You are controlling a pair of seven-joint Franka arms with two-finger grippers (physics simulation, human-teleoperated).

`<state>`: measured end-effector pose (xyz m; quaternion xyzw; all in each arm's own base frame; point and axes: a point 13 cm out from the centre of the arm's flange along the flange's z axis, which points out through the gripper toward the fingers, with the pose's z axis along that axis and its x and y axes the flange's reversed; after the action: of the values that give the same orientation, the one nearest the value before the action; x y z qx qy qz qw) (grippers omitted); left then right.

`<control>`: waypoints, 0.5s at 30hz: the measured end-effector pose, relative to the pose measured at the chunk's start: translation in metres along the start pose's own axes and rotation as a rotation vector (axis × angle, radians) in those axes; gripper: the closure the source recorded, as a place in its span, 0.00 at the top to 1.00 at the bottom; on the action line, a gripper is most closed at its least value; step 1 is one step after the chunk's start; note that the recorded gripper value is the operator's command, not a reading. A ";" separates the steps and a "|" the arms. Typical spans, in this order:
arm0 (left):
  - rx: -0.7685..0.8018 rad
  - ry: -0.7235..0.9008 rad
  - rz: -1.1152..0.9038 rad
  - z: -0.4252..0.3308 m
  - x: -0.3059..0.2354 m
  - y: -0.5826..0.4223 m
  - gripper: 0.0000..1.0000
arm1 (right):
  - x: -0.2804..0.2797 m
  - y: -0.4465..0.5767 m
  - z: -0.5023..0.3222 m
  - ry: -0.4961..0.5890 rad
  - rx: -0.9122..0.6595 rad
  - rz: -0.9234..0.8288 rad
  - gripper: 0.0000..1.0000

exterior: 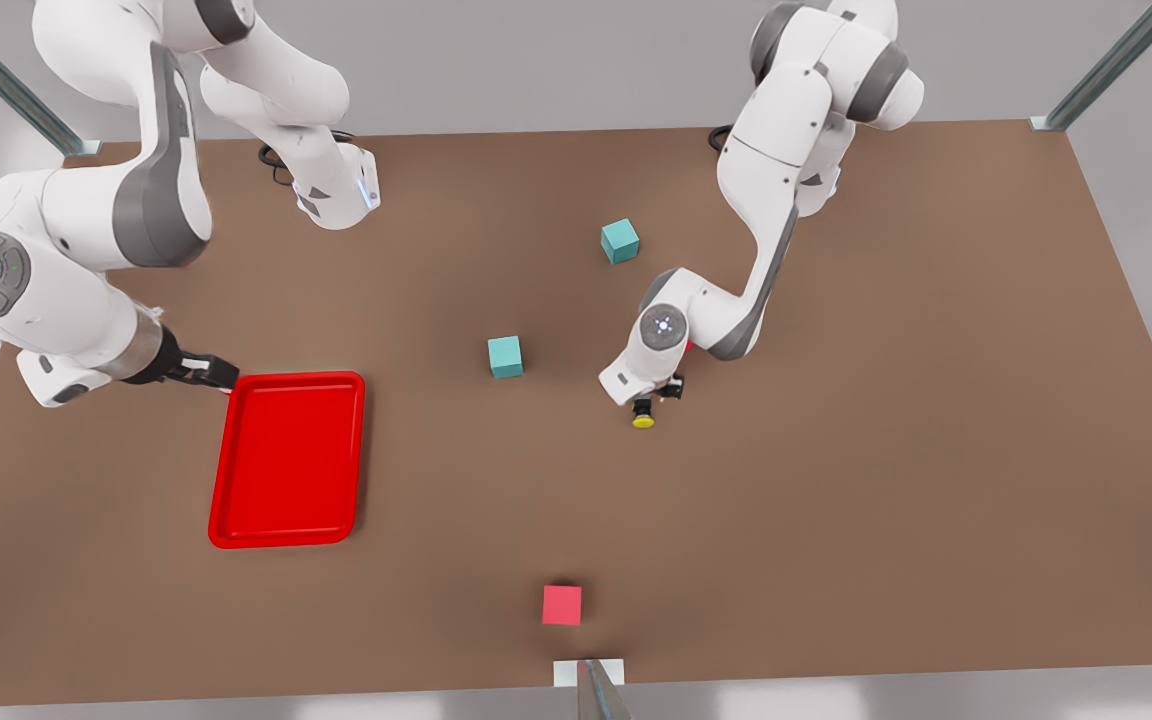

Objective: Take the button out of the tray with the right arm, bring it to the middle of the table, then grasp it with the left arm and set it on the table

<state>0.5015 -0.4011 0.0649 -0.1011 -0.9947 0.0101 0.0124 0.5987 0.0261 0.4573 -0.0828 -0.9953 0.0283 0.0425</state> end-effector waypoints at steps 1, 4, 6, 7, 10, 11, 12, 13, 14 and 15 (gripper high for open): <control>0.001 -0.008 -0.001 0.003 -0.002 0.000 1.00 | -0.001 -0.005 -0.001 -0.001 0.002 -0.004 1.00; 0.002 -0.024 -0.002 0.009 -0.005 0.001 1.00 | -0.004 -0.010 -0.010 -0.017 0.000 -0.023 1.00; -0.001 -0.022 -0.005 0.017 -0.004 0.001 1.00 | -0.004 -0.013 -0.010 -0.018 0.000 -0.034 1.00; -0.003 -0.020 -0.011 0.019 -0.003 0.002 1.00 | -0.004 -0.014 -0.011 -0.018 0.000 -0.041 1.00; -0.007 -0.009 -0.034 0.023 -0.003 0.007 1.00 | -0.004 -0.012 -0.011 -0.017 0.000 -0.065 1.00; -0.009 -0.005 -0.045 0.023 -0.003 0.012 1.00 | -0.004 -0.011 -0.011 -0.017 0.000 -0.072 1.00; -0.011 -0.001 -0.054 0.023 -0.003 0.014 1.00 | -0.004 -0.011 -0.011 -0.017 0.000 -0.078 1.00; -0.013 0.003 -0.060 0.024 -0.003 0.016 1.00 | -0.003 -0.011 -0.011 -0.017 0.000 -0.083 1.00; -0.014 0.006 -0.065 0.024 -0.002 0.016 1.00 | -0.003 -0.011 -0.010 -0.016 0.000 -0.089 1.00; -0.015 0.008 -0.070 0.024 -0.002 0.017 1.00 | -0.003 -0.010 -0.010 -0.016 0.000 -0.096 1.00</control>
<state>0.5062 -0.3854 0.0401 -0.0665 -0.9977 0.0017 0.0161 0.6013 0.0165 0.4677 -0.0348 -0.9984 0.0271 0.0360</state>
